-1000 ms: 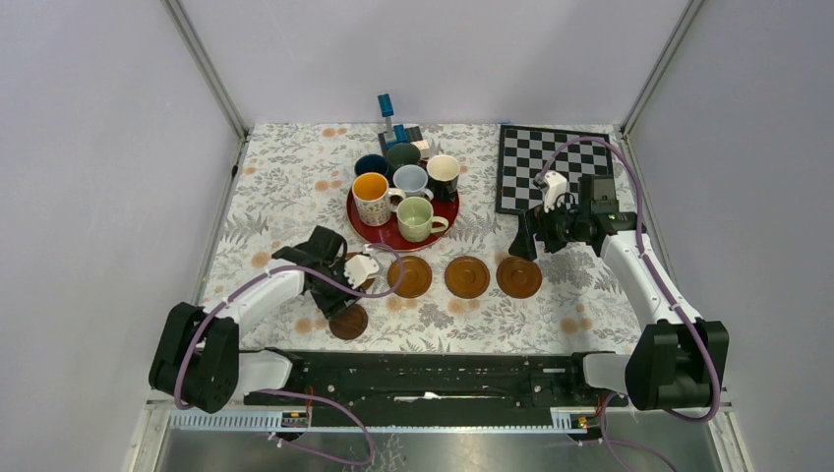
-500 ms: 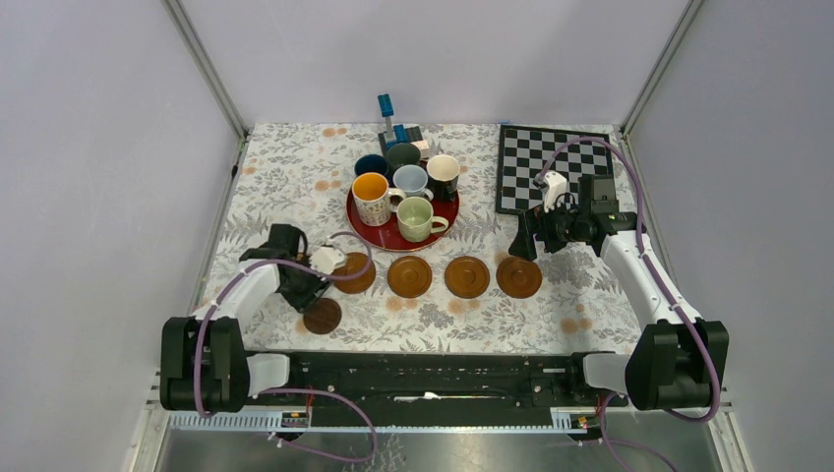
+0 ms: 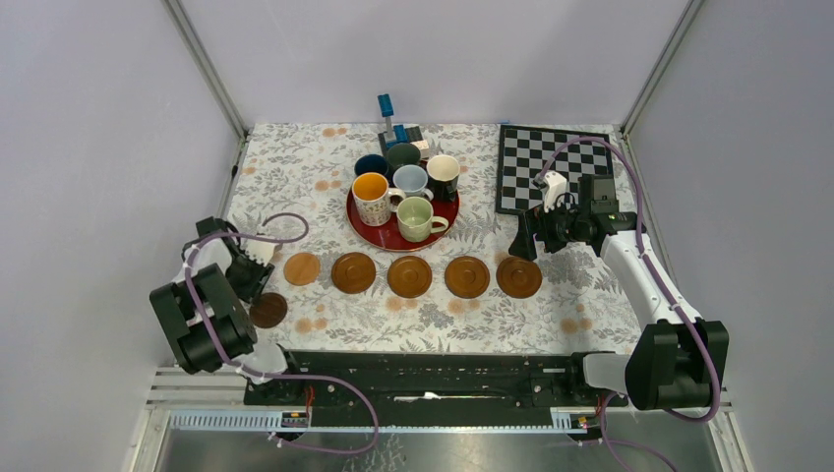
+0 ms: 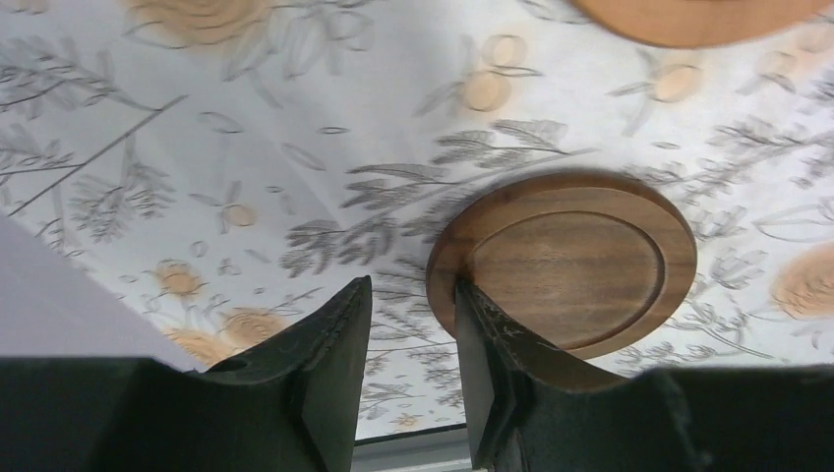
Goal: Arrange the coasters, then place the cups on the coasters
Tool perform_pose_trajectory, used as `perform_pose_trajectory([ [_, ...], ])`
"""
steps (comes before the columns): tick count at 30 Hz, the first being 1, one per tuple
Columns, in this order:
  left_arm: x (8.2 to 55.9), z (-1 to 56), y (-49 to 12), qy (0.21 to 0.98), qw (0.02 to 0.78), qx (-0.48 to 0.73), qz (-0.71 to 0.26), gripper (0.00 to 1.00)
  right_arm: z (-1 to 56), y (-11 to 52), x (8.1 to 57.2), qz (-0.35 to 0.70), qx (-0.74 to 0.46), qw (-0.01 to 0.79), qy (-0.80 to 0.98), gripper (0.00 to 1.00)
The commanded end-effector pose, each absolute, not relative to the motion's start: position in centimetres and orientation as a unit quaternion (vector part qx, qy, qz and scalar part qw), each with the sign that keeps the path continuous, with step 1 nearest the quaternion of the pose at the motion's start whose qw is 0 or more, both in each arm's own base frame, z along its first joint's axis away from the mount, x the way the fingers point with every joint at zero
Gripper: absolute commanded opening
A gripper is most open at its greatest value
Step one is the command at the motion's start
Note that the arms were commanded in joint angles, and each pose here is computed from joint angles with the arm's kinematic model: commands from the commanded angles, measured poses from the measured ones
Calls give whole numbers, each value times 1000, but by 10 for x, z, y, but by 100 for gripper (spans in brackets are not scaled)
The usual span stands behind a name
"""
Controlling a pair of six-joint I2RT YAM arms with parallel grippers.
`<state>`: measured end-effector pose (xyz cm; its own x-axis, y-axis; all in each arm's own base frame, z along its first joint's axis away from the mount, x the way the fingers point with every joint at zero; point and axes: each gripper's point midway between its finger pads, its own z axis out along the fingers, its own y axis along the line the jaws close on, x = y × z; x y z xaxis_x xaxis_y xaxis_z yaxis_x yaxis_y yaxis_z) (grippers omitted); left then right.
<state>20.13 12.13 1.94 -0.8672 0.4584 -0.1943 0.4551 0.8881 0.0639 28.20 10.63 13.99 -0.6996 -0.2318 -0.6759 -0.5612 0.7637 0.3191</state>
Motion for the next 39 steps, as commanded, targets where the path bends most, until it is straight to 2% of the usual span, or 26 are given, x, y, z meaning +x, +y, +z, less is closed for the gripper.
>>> perform_pose_trajectory([
  [1, 232, 10, 160, 969, 116, 208, 68, 41, 142, 106, 284, 262, -229, 322, 880, 100],
  [11, 291, 18, 178, 973, 169, 142, 60, 41, 143, 105, 282, 259, -230, 323, 881, 100],
  [22, 321, 22, 171, 970, 187, 144, 54, 42, 145, 106, 284, 262, -231, 323, 880, 100],
  [34, 334, 21, 164, 968, 189, 153, 58, 43, 147, 105, 286, 257, -229, 323, 882, 100],
  [39, 333, 38, 159, 966, 202, 155, 54, 45, 152, 106, 287, 260, -228, 325, 880, 99],
])
